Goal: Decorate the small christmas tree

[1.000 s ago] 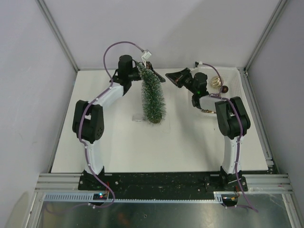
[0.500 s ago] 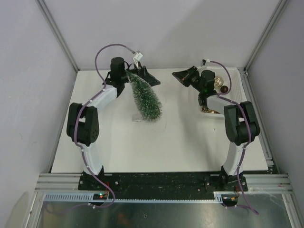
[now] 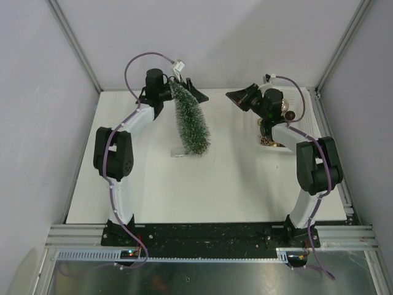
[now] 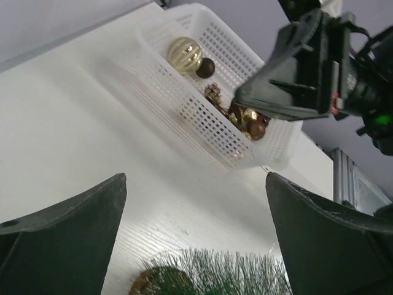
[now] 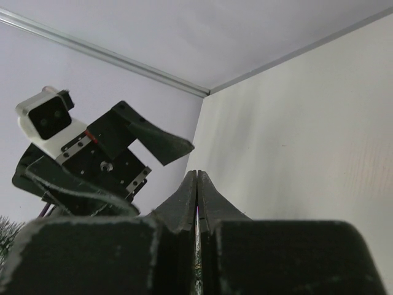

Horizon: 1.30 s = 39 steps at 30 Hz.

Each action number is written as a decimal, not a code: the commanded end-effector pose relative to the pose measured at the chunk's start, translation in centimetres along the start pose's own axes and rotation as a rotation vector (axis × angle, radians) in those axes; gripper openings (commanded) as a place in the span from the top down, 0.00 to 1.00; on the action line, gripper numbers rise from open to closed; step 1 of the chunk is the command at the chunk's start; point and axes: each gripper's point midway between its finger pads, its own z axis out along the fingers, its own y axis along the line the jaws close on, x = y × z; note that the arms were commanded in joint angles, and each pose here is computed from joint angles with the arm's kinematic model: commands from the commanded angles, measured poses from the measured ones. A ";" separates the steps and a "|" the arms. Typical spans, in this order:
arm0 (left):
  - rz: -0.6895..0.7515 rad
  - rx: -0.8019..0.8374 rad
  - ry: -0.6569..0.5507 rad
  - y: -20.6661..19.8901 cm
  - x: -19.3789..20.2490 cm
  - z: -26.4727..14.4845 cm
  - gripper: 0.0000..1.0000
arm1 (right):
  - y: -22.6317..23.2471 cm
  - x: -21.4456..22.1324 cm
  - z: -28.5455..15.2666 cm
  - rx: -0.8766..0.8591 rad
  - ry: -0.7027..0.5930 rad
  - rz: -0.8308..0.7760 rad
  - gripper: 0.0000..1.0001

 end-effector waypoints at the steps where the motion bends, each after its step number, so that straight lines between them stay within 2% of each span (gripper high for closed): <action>1: -0.018 -0.018 -0.021 0.8 -2.1 1.1 0.00 | 2.7 -2.0 -1.2 -0.036 -0.049 -0.064 1.00; 5: -0.013 -0.009 0.000 1.4 -1.8 1.8 0.00 | 3.3 -3.2 -1.4 -0.062 -0.079 -0.065 1.00; 11: 0.045 0.123 0.090 -1.2 0.7 2.1 0.00 | 3.3 -4.7 -0.2 -0.080 -0.091 -0.061 1.00; 14: 0.088 0.140 0.119 -1.8 1.6 2.3 0.00 | 3.1 -5.0 0.7 -0.084 -0.088 -0.054 1.00; 19: 0.160 0.108 0.109 -1.4 1.4 2.1 0.00 | 1.4 -3.2 1.5 -0.025 -0.016 -0.047 1.00; 22: 0.178 0.124 0.103 -1.5 0.9 2.5 0.00 | 0.1 -0.5 1.4 0.014 0.047 -0.051 0.89; 25: 0.205 0.138 0.087 -1.8 -0.2 2.9 0.00 | -1.3 2.1 0.8 0.049 0.099 -0.033 0.70; 29: 0.281 0.117 0.061 -1.8 -1.6 3.0 0.00 | -2.5 4.1 -0.5 0.069 0.130 -0.007 0.52; 32: 0.334 0.010 0.039 -0.2 -2.3 2.9 0.00 | -2.6 4.6 -1.7 0.069 0.135 -0.009 0.48; 39: 0.356 -0.370 -0.006 6.1 -3.6 1.3 0.00 | -2.2 4.9 -2.9 0.068 0.138 -0.052 0.47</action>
